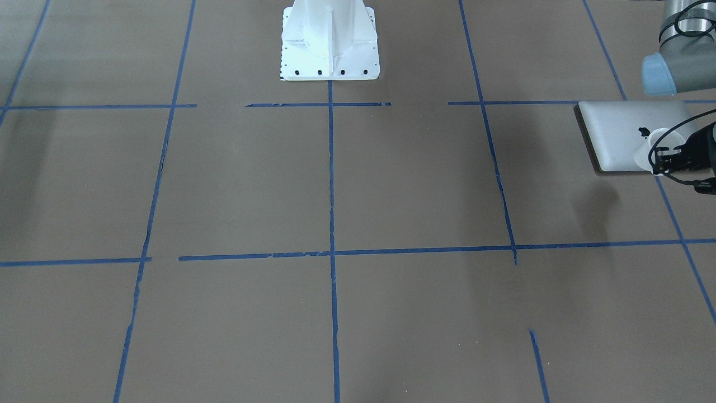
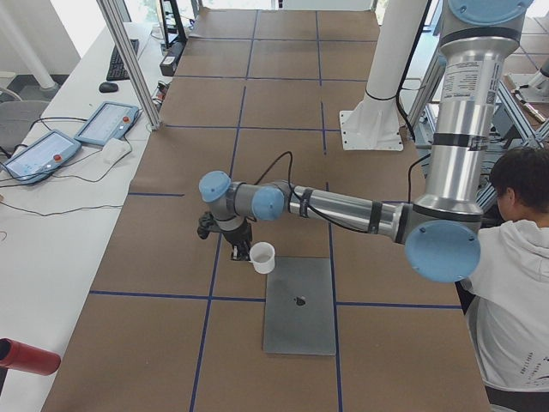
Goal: Place cup on laptop
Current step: 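Carry the mug with the left gripper toward the silver laptop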
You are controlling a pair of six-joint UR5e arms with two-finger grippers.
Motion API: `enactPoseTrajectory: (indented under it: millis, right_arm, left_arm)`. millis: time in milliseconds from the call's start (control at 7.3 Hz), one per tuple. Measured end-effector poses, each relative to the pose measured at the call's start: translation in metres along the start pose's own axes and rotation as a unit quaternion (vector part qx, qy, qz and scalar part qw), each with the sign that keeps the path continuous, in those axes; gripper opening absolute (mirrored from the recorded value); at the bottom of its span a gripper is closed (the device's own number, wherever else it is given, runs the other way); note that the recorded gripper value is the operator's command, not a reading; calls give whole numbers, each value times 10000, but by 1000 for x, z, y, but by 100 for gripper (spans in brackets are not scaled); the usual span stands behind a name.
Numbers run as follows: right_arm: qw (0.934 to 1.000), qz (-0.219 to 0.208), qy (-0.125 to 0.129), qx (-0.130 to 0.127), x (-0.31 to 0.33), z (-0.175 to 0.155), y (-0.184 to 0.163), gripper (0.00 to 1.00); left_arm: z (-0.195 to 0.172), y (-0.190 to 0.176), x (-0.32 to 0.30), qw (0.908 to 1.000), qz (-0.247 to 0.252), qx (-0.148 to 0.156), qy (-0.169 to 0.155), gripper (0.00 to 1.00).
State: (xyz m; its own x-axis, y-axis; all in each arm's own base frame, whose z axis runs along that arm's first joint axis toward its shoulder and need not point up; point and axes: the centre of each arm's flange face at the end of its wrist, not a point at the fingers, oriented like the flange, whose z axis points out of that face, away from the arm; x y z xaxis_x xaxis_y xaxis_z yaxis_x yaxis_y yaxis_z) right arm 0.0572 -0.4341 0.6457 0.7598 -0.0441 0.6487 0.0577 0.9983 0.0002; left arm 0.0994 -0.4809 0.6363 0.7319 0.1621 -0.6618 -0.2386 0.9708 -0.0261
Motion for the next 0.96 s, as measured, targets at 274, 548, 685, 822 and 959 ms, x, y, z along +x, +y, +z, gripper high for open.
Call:
enactPoseTrajectory:
  millis: [274,548,685,822,959]
  right_arm:
    - [10000,1,3,0,0,0,0,100]
    - [10000,3,0,-1,0,0,0,100]
    - [10000,4,0,0,0,0,0,100]
    - [10000,3,0,0,0,0,0,100]
    - [10000,4,0,-1,0,0,0,100]
  left_arm:
    - [32,60,-33,9997,-113,102,189,0]
    - [49,92,-52,9977,-425,432,308,0]
    - [59,99,-61,9967,-510,523,339,9]
    - [66,102,-66,9964,-543,554,348,48]
    - [69,103,-68,9962,-561,565,356,92]
